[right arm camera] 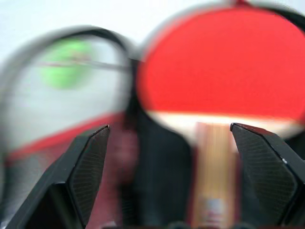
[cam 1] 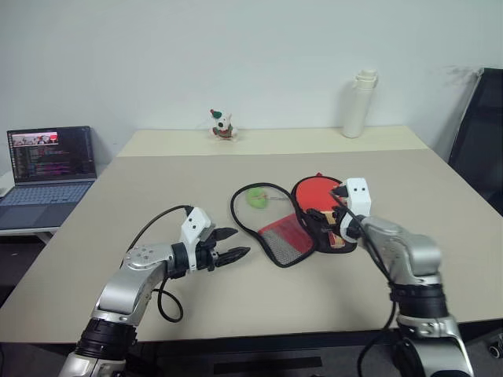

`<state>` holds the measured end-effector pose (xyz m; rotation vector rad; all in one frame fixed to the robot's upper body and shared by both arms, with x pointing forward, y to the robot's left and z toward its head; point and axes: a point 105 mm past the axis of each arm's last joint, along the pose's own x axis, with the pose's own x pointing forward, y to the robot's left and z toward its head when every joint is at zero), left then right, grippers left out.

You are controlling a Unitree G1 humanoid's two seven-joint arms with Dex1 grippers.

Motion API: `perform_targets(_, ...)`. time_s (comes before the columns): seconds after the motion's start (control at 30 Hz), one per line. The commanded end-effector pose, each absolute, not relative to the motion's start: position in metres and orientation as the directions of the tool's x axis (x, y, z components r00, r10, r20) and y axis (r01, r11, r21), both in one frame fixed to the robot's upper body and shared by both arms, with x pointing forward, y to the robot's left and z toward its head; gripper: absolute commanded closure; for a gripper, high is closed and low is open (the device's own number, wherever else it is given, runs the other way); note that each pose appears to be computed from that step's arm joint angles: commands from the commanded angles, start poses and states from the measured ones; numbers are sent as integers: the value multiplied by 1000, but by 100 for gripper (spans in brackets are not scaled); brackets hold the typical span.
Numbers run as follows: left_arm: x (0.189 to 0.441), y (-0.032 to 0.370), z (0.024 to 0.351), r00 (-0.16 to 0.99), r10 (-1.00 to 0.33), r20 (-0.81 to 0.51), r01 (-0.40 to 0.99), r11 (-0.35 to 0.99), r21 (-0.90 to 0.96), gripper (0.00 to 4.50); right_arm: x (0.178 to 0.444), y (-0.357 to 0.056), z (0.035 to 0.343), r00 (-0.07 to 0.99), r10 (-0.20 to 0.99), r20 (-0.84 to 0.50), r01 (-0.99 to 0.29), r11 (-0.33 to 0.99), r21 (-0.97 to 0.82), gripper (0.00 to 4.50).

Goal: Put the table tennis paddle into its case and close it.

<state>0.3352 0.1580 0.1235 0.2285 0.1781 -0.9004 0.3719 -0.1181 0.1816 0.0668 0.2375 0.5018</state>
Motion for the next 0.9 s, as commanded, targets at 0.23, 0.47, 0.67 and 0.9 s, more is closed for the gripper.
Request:
perform_targets(0.23,362,183,116,703,-633,-324,706,674,217,327,319,-126,223,702,694,-162,-702,712,6,0)
perform_targets(0.47,389,162,104,708,-624,-329,700,683,210,446,311,-133,220,689,698,-195,-714,700,-20,0)
perform_targets(0.67,407,135,101,705,-643,-298,703,689,177,446,306,-139,216,704,681,-200,-697,716,-14,0)
perform_targets(0.9,420,102,112,666,-702,-253,745,641,181,446,300,-155,212,737,640,-220,-659,752,-19,0)
